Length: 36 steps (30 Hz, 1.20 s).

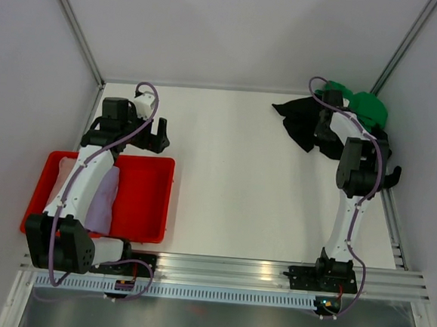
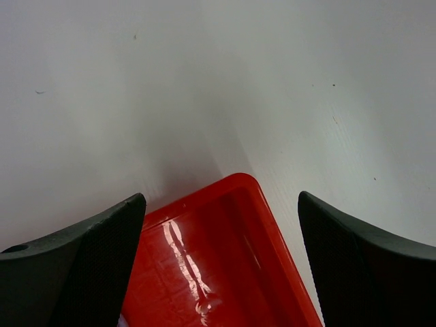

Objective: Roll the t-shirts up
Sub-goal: Grab a tshirt with the right arm, then move the tshirt to the center of the board

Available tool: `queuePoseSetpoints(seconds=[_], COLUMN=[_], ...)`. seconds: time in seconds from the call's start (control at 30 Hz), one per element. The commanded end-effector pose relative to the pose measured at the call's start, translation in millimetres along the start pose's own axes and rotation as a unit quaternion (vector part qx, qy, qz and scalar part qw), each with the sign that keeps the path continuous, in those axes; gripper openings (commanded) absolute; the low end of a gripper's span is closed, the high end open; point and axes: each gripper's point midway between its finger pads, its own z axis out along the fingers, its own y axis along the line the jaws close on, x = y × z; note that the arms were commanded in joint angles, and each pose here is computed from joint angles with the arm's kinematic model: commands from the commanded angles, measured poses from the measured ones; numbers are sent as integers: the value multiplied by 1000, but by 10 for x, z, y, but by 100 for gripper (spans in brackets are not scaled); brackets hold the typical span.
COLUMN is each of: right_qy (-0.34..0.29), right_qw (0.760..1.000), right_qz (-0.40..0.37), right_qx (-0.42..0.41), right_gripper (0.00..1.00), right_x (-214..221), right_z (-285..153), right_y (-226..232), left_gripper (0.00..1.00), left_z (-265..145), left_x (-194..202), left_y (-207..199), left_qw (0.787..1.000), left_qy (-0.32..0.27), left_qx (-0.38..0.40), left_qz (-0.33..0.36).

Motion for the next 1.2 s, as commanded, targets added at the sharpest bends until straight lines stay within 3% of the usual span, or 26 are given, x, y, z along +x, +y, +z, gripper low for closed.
queuePoseSetpoints(seconds=[0.0, 0.07, 0.17, 0.23, 0.37, 0.47, 0.57, 0.63, 0.73, 0.8, 0.87, 0.9, 0.93, 0.97, 1.0, 1.03, 1.1, 1.17], right_qy=[-50, -75, -165, -249, -447, -539, -564, -543, -487, -441, -367, -339, -282, -253, -226, -170, -105, -83], right_qw=[998, 996, 982, 957, 862, 789, 723, 693, 714, 755, 826, 850, 887, 909, 924, 947, 971, 977], right_qz=[-6, -10, 1, 15, 55, 64, 38, 29, 22, 25, 54, 60, 54, 56, 53, 43, 23, 9], right_qx=[-32, -55, -97, -149, -231, -287, -397, -474, -503, -485, -424, -399, -362, -326, -303, -269, -214, -195], right_gripper=[0, 0, 0, 0, 0, 0, 0, 0, 0, 0, 0, 0, 8, 19, 34, 60, 70, 70], right_x=[-331, -505, -988, -1345, -1924, -1983, -1817, -1669, -1467, -1316, -1111, -1000, -710, -581, -455, -207, 50, 117], right_z=[-422, -676, -1469, -2300, -4142, -5100, -5683, -5842, -5541, -5085, -4323, -4030, -3505, -3137, -2845, -2396, -2042, -1901], right_y=[30, 69, 67, 56, -231, -385, -202, -11, 286, 467, 505, 503, 513, 497, 466, 455, 328, 314], left_gripper=[96, 93, 92, 92, 91, 91, 91, 91, 92, 92, 92, 92, 92, 92, 92, 92, 92, 92], left_z=[-153, -157, -147, -186, -255, -282, -302, -323, -350, -350, -336, -319, -314, -304, -285, -274, -267, -270], left_x=[-193, -212, -243, -283, -327, -314, -330, -374, -439, -457, -456, -446, -450, -446, -422, -411, -391, -375], left_y=[-124, -76, -22, -35, -43, 11, 17, 3, 1, -1, 7, 6, 11, 2, -1, -4, -15, -21], left_qw=[999, 1000, 1000, 1000, 999, 999, 998, 998, 998, 998, 998, 998, 998, 998, 998, 998, 998, 998], left_qy=[-23, -24, -23, -29, -40, -39, -42, -47, -55, -57, -56, -54, -55, -54, -50, -49, -47, -46], left_qx=[23, 8, -6, -5, -7, -24, -26, -23, -24, -24, -25, -23, -24, -20, -18, -16, -13, -11], left_qz=[11, 6, -2, -1, 14, 24, 29, 31, 30, 30, 30, 30, 29, 28, 27, 26, 27, 30])
